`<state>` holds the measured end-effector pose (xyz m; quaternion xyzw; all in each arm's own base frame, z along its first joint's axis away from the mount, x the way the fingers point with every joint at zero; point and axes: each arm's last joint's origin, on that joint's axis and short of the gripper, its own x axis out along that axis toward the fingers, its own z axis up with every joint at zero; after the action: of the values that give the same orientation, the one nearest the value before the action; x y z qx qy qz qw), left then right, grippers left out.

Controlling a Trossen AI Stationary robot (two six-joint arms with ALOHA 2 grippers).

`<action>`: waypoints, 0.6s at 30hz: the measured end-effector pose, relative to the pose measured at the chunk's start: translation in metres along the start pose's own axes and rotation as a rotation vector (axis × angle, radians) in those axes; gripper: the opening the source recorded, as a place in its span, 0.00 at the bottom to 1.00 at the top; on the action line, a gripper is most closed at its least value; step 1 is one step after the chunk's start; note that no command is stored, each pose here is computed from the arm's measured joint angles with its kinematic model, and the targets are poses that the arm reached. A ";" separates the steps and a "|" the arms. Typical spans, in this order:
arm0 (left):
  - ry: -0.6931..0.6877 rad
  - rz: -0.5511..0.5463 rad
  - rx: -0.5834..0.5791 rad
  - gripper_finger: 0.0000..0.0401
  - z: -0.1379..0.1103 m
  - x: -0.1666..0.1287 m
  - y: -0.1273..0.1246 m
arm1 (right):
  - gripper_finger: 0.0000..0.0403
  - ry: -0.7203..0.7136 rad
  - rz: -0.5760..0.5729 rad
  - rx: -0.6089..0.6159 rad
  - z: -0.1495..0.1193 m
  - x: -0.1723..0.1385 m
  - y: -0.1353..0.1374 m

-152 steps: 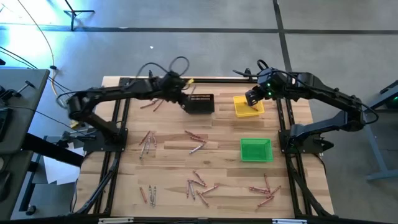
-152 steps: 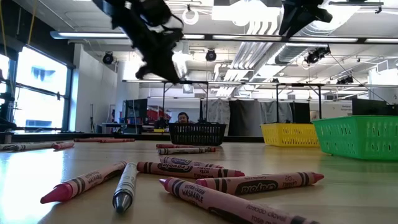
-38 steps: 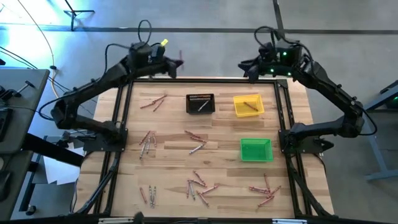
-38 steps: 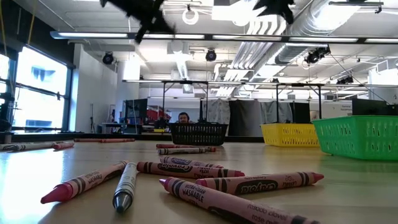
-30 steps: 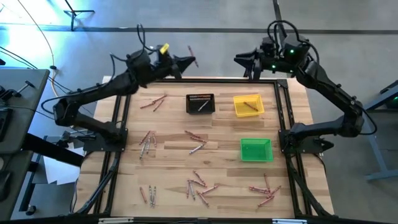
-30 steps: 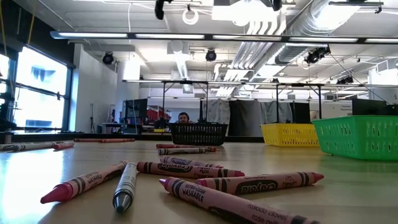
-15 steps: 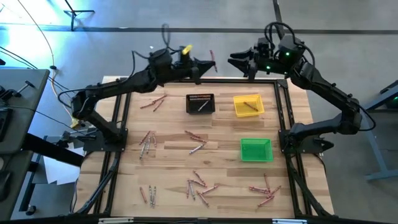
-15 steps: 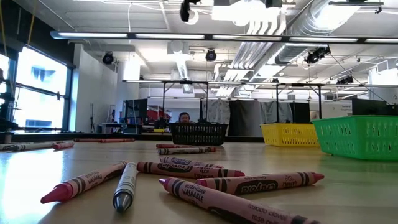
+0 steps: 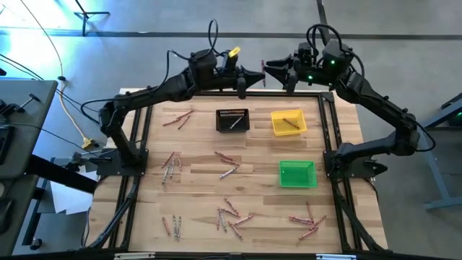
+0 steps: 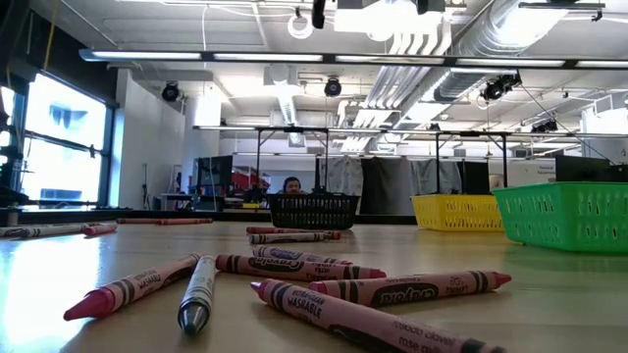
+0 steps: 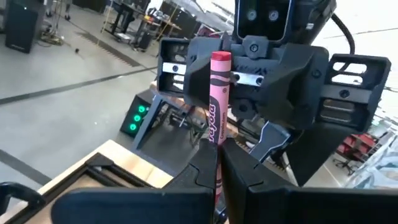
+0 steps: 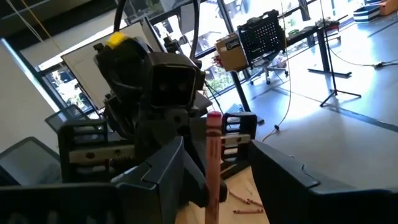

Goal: Sort crayons
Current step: Put the red crayon into the yellow basket

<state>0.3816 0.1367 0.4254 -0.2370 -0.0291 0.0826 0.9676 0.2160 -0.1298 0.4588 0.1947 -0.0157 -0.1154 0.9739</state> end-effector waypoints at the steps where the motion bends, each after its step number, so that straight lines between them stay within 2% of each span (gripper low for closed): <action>1: 0.003 -0.001 0.000 0.00 0.000 0.001 0.000 | 0.42 0.000 0.000 0.001 0.000 0.000 0.000; 11: -0.015 -0.022 0.028 0.00 0.006 0.001 -0.006 | 0.41 0.006 -0.003 0.008 -0.001 0.003 -0.002; 18: -0.018 0.002 0.029 0.00 0.004 0.001 -0.006 | 0.41 0.028 -0.011 0.035 -0.006 0.014 -0.008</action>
<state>0.3836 0.1334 0.4323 -0.2224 -0.0366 0.0861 0.9705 0.2283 -0.1377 0.4499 0.2133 -0.0031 -0.1177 0.9699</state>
